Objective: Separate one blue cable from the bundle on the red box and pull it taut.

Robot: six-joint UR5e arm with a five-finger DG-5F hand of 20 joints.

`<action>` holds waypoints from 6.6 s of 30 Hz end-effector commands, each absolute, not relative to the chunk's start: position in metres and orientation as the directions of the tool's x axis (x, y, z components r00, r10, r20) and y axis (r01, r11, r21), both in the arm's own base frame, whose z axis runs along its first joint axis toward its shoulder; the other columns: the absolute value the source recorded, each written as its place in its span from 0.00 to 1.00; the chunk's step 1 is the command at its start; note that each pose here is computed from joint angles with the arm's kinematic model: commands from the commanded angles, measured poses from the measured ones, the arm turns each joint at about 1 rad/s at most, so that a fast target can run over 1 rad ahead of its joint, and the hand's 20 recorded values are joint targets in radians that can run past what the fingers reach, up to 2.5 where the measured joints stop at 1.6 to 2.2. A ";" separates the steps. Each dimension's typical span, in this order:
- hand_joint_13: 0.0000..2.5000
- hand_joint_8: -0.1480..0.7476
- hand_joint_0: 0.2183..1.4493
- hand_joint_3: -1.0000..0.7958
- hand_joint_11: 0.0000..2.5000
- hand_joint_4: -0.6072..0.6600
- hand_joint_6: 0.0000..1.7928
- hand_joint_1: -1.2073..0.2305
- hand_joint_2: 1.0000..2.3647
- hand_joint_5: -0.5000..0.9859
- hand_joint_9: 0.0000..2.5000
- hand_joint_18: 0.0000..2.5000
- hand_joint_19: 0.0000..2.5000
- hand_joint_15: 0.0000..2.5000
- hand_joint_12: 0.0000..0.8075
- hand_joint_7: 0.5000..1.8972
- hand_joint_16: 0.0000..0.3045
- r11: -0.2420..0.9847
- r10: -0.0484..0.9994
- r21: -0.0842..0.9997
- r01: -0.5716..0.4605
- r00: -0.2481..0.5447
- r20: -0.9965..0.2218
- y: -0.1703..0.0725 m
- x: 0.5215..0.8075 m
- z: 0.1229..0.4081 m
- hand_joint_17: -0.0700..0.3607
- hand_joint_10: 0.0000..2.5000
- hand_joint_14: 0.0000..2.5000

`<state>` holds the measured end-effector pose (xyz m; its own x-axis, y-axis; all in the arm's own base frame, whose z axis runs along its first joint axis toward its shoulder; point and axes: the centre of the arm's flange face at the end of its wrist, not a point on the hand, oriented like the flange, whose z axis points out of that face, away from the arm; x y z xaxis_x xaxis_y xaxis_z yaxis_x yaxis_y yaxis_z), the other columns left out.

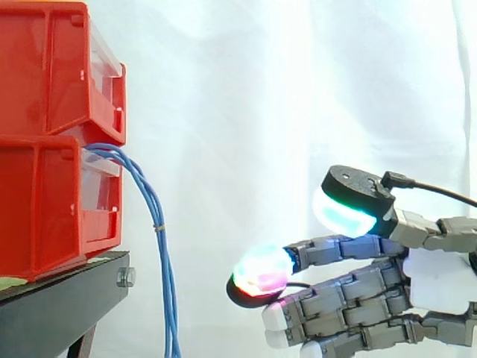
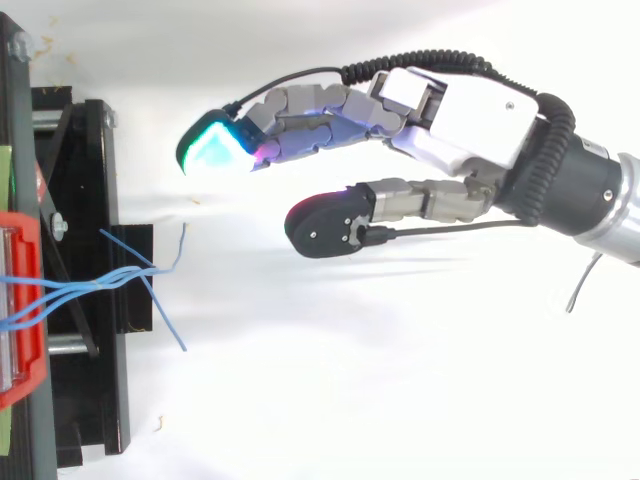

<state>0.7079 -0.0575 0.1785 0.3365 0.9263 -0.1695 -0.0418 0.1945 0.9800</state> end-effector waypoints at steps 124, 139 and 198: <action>0.27 0.46 0.28 0.30 0.07 0.58 0.28 0.40 0.00 0.32 0.32 0.24 0.21 0.14 0.49 0.55 0.18 -0.026 0.967 0.993 -0.115 0.249 0.054 -0.018 0.795 0.159 0.45 0.00 0.01; 0.28 0.46 0.28 0.30 0.08 0.59 0.28 0.40 0.00 0.32 0.32 0.24 0.21 0.14 0.50 0.57 0.18 -0.007 0.966 0.994 -0.113 0.255 0.036 -0.023 0.794 0.194 0.45 0.00 0.01; 0.39 0.54 0.19 0.28 0.14 0.64 0.45 0.42 0.00 0.30 0.43 0.37 0.24 0.18 0.58 0.22 0.22 0.012 0.981 0.992 -0.125 0.196 0.013 0.030 0.794 0.193 0.51 0.01 0.01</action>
<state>0.7940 0.0295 0.1926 0.1961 0.9806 0.0074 -0.1239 0.0173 0.9921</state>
